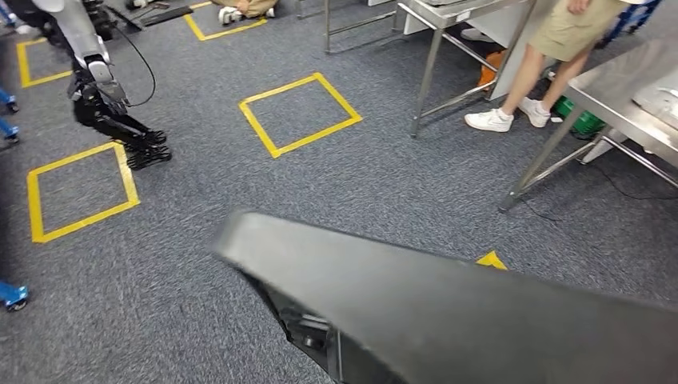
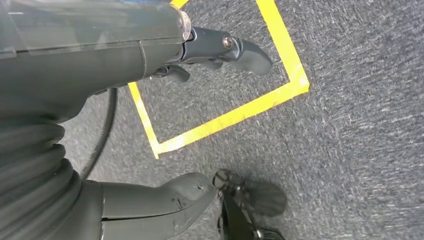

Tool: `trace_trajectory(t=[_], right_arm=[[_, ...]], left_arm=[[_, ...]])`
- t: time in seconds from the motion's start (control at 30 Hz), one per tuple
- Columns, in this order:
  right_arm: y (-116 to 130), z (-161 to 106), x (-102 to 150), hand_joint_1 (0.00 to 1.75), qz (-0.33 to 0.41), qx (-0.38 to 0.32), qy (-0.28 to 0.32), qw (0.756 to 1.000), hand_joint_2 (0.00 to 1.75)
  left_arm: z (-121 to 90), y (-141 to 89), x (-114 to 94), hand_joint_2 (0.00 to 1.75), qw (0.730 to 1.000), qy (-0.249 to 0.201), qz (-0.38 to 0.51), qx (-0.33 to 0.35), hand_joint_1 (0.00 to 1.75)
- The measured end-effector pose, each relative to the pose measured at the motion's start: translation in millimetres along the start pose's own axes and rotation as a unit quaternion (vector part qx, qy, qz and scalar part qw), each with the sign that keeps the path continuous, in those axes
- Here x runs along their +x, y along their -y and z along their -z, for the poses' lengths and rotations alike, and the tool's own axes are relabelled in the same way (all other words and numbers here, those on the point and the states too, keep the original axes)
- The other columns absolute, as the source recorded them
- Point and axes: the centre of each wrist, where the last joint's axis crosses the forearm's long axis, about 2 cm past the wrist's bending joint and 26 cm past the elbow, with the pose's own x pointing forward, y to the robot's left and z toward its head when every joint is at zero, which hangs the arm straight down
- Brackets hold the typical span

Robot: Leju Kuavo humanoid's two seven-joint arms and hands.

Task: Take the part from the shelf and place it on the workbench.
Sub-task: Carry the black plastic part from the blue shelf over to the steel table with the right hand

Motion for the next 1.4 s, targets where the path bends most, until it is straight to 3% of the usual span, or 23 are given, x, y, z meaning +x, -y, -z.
trace_trajectory(t=[0.4, 0.77, 1.03, 1.4], right_arm=[[1.9, -10.2, -14.3, 1.75, 0.010, 0.000, -0.037, 0.999, 1.75], [0.4, -1.5, -21.1, 1.75, 0.015, 0.015, -0.041, 0.999, 1.75], [-0.5, -0.8, -21.7, 1.75, 0.019, 0.010, -0.042, 0.999, 1.75], [-15.5, -19.6, -19.2, 1.75, 0.028, -0.022, -0.074, 0.997, 1.75]], left_arm=[[0.3, -3.6, -0.1, 1.75, 1.000, 0.011, -0.006, -0.003, 0.00], [-0.4, -1.1, -4.0, 1.75, 1.000, -0.013, -0.017, 0.012, 0.00], [-1.0, 4.6, -5.7, 1.75, 1.000, 0.000, -0.023, 0.003, 0.00], [-2.1, 5.7, -12.8, 1.75, 0.999, -0.046, 0.025, 0.017, 0.00]])
